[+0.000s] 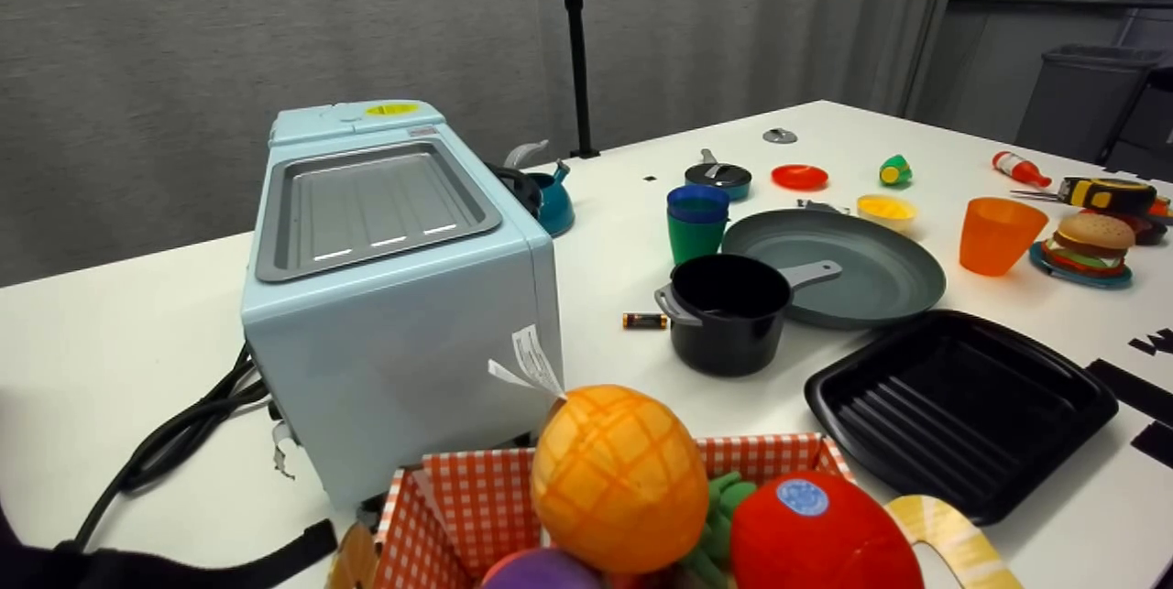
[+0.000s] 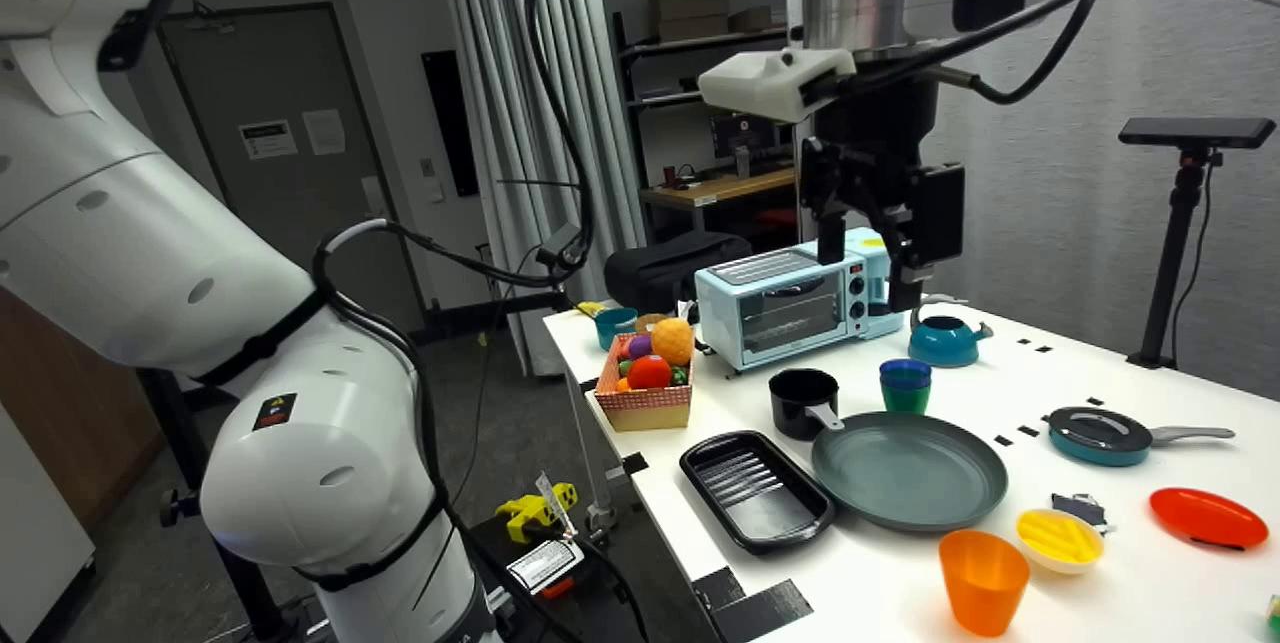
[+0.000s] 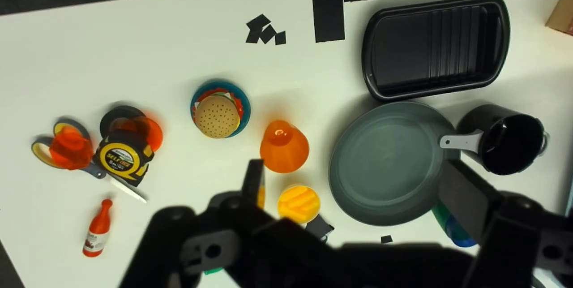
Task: Pour the things in the white bowl onto the plate
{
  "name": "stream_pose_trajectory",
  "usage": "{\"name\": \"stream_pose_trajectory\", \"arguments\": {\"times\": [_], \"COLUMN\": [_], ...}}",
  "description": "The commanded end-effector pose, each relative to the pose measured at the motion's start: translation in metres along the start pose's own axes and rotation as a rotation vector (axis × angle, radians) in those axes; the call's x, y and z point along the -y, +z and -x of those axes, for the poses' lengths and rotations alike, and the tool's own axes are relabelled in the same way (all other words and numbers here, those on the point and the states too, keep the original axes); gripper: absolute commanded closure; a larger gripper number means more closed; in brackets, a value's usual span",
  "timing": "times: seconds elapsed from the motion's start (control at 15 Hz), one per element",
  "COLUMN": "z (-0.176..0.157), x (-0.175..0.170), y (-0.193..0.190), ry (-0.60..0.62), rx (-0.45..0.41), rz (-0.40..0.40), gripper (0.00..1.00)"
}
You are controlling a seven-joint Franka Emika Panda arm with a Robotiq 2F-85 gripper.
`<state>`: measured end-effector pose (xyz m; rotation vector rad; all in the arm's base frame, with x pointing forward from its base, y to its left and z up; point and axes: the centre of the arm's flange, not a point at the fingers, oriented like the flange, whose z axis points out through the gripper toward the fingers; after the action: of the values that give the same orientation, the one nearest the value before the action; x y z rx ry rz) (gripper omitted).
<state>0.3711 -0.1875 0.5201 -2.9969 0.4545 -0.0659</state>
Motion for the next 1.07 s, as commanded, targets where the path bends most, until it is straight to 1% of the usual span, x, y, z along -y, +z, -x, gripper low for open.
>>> {"name": "stream_pose_trajectory", "arguments": {"times": [0.0, 0.2, 0.67, 0.87, 1.0], "z": [-0.022, -0.045, -0.106, -0.130, -0.143], "x": [-0.004, -0.006, -0.004, 0.001, 0.003], "y": [0.020, 0.044, 0.112, 0.129, 0.131], "ry": [0.023, 0.028, 0.056, 0.083, 0.105], "rx": [-0.020, -0.037, -0.105, -0.130, -0.138], "rz": [0.015, 0.028, 0.099, 0.128, 0.131], "gripper": [0.00, 0.00, 0.00, 0.00, 0.00]}}
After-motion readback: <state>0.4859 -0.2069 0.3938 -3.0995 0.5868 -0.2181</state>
